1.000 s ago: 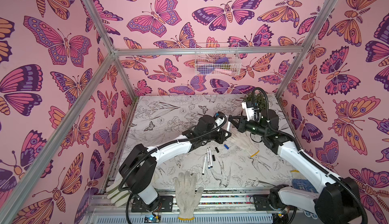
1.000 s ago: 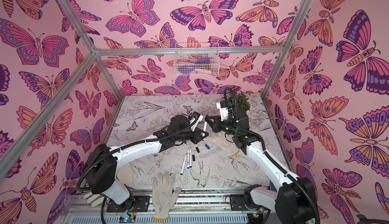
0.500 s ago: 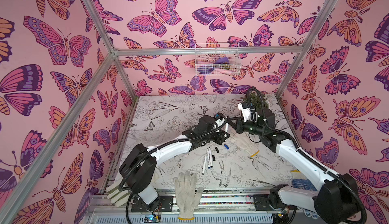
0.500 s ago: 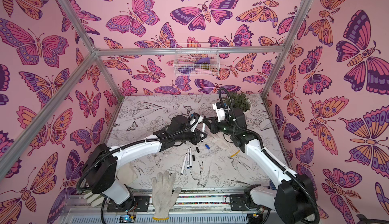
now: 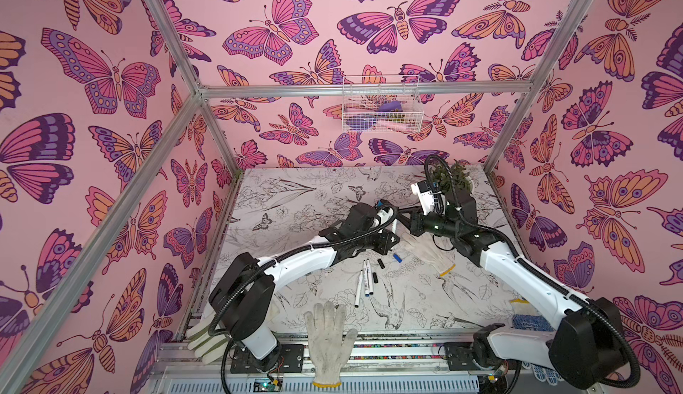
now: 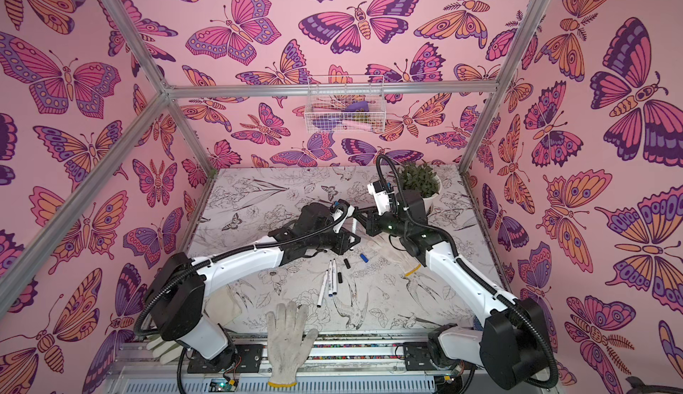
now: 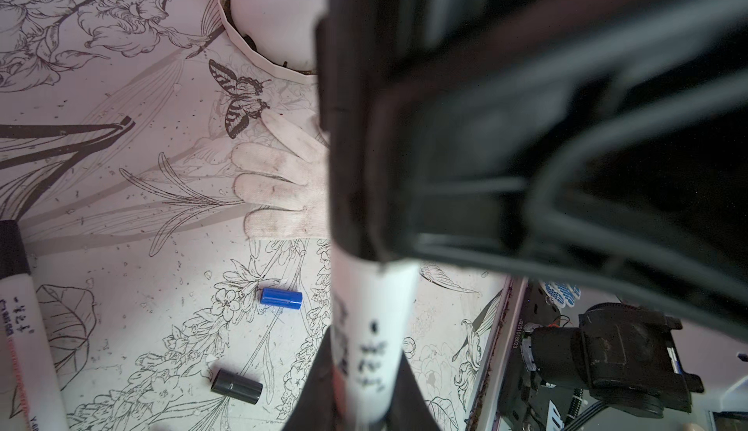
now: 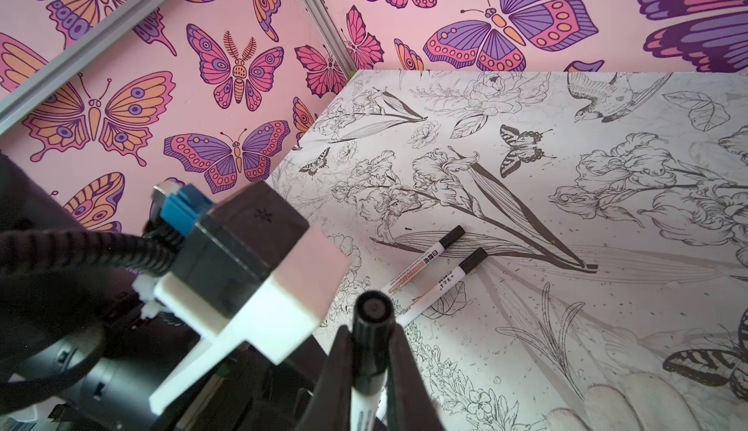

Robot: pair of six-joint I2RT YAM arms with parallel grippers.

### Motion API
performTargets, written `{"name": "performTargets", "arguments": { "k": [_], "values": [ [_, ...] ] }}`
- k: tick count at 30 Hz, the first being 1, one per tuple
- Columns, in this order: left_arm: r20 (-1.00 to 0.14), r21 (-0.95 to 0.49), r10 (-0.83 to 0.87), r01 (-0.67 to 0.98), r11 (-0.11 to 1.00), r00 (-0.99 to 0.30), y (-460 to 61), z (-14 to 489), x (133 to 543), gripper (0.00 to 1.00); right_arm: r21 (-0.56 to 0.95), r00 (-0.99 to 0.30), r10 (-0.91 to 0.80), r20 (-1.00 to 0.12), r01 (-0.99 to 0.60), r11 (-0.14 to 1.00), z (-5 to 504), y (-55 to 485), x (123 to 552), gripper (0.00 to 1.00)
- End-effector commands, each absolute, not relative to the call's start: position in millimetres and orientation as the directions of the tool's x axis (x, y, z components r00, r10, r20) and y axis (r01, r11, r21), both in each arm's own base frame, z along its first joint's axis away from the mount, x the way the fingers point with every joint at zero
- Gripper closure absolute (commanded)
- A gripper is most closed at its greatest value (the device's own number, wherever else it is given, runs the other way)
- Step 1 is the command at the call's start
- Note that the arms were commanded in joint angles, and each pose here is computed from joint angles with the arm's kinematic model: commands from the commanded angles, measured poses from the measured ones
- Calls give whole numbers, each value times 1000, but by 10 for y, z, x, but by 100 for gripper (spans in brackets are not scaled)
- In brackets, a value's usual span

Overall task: Insert pens into pen caps
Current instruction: Put on the pen cap to the pen.

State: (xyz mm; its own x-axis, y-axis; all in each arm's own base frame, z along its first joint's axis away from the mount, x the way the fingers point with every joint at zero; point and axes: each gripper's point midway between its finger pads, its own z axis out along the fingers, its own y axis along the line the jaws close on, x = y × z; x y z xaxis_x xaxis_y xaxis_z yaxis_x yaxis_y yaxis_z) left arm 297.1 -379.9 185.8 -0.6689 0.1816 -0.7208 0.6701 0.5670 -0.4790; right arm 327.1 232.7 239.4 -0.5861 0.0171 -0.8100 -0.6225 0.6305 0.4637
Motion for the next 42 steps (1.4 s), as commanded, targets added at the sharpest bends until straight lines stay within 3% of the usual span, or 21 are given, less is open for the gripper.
{"name": "performTargets", "arguments": {
  "k": [1,6,12,21,23,31,39,42],
  "values": [
    [-920,-391,-280,680,620,-273,-3312,3773,3784,100,590,-898,-249,-364,-429,684,1073,2160,2286,100],
    [-918,-395,-230,708,586,-322,-3481,3538,3633,100,542,-890,-173,-421,-400,739,1168,2055,2514,100],
    [-903,-421,-167,740,524,-396,-3770,3237,3343,100,679,-852,130,-506,-301,670,1606,1874,2967,100],
    [-902,-426,-184,743,517,-389,-3798,3282,3334,100,706,-855,106,-508,-343,619,1674,1955,2921,100],
    [-900,-430,-172,747,508,-401,-3829,3259,3320,100,706,-850,109,-515,-348,617,1729,1959,2930,92],
    [-872,-460,-14,810,363,-489,-4099,2823,3059,100,690,-798,146,-585,-394,607,2118,1963,3042,88],
    [-839,-484,86,811,329,-537,-4119,2467,2912,100,708,-757,237,-609,-384,593,2383,1936,3165,46],
    [-826,-485,118,802,350,-551,-4078,2327,2901,100,696,-708,291,-643,-382,608,2539,1868,3235,42]
  ]
}}
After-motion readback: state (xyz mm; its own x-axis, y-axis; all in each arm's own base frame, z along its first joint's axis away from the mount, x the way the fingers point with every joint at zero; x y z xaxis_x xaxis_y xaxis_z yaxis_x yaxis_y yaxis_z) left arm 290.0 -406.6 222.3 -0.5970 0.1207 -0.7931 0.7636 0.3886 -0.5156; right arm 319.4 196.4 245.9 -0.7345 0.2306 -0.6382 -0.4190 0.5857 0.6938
